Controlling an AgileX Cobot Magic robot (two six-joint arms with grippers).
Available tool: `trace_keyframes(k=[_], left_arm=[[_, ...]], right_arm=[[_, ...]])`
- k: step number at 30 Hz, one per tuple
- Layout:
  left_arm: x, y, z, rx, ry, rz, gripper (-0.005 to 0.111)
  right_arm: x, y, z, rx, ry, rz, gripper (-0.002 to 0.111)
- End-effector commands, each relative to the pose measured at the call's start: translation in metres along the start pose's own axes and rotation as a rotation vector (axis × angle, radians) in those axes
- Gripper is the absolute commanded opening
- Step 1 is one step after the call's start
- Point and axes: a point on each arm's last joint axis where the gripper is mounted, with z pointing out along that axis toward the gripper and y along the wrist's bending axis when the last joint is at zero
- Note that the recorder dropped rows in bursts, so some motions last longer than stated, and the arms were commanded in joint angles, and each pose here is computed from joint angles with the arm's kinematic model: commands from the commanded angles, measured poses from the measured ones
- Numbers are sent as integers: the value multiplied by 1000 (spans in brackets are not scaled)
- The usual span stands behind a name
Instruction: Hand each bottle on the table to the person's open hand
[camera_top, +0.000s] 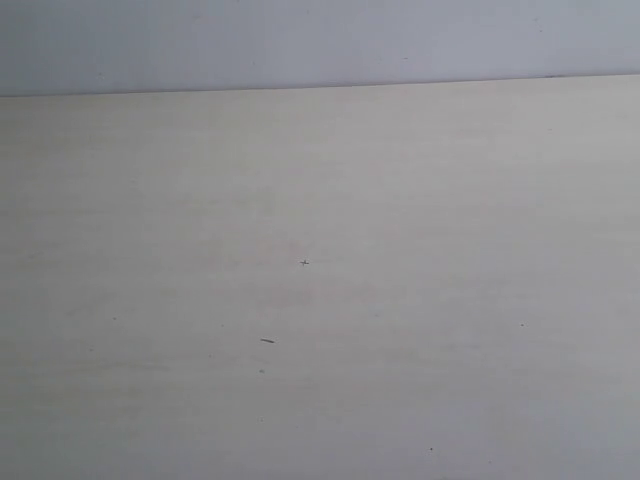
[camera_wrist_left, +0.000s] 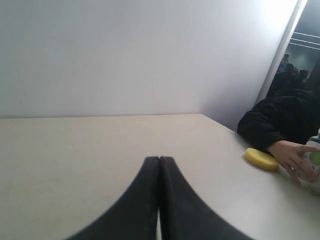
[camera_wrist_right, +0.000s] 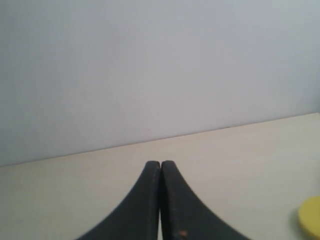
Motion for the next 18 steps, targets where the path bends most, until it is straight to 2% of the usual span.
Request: trace_keyframes(k=[1, 8, 10, 13, 18], left_arm=[[1, 0, 0, 6, -4, -4, 0], [1, 0, 0, 6, -4, -4, 0], [1, 0, 0, 6, -4, -4, 0], [1, 0, 0, 6, -4, -4, 0], [1, 0, 0, 6, -4, -4, 0]], right_arm=[[4, -2, -1, 61, -75, -35, 0], [48, 6, 41, -18, -285, -115, 0], [74, 8, 58, -86, -355, -142, 0], [117, -1, 81, -58, -259, -162, 0], [142, -7, 93, -4, -251, -214, 0]])
